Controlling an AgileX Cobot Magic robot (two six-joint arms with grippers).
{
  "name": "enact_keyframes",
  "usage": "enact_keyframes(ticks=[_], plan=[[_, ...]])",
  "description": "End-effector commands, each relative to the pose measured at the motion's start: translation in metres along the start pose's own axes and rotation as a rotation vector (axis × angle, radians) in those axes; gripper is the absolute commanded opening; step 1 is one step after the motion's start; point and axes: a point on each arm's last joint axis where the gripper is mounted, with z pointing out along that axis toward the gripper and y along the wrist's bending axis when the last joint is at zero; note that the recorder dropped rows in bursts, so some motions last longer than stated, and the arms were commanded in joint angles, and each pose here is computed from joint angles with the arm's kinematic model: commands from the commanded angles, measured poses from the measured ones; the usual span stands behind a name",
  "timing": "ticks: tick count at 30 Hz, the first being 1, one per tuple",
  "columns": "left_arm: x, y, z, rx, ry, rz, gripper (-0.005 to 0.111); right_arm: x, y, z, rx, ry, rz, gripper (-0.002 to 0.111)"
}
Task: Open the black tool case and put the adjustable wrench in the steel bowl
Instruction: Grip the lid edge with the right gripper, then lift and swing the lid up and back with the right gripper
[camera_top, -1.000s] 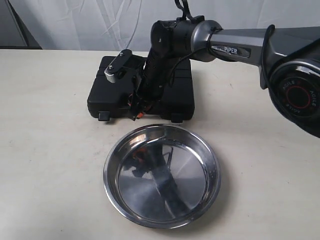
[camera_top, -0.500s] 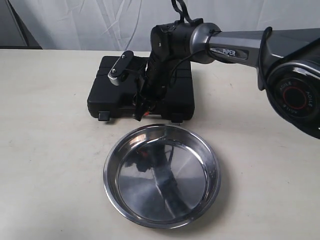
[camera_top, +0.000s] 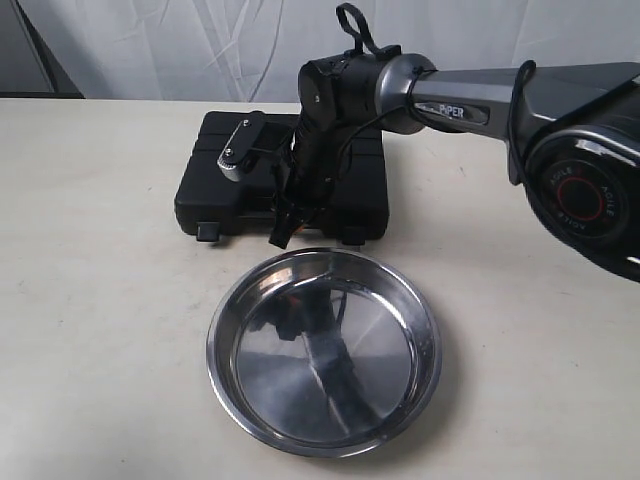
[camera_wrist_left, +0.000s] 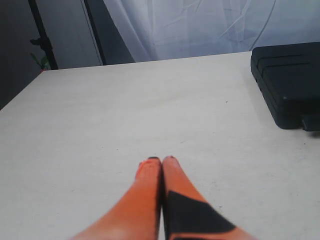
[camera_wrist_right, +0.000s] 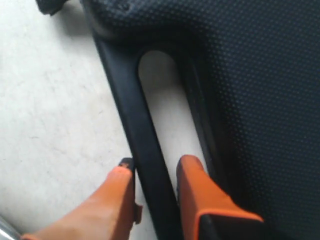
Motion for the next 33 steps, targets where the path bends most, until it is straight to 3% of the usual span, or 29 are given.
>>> enact_keyframes(ticks=[1, 3, 6, 27, 33], plan=[[-0.002, 0.000, 0.000, 0.005, -0.014, -0.004, 0.000, 0.002, -0.002, 0.008, 0.004, 0.001, 0.020, 0.024], [-0.002, 0.000, 0.000, 0.005, -0.014, -0.004, 0.000, 0.002, -0.002, 0.008, 0.002, 0.003, 0.027, 0.020], [-0.002, 0.000, 0.000, 0.005, -0.014, -0.004, 0.000, 0.002, -0.002, 0.007, 0.002, 0.003, 0.027, -0.001], [-0.002, 0.000, 0.000, 0.005, -0.014, -0.004, 0.000, -0.023, 0.000, -0.073, 0.004, -0.196, 0.112, -0.001], [-0.002, 0.000, 0.000, 0.005, -0.014, -0.004, 0.000, -0.032, -0.003, -0.099, 0.030, -0.308, 0.218, -0.001]])
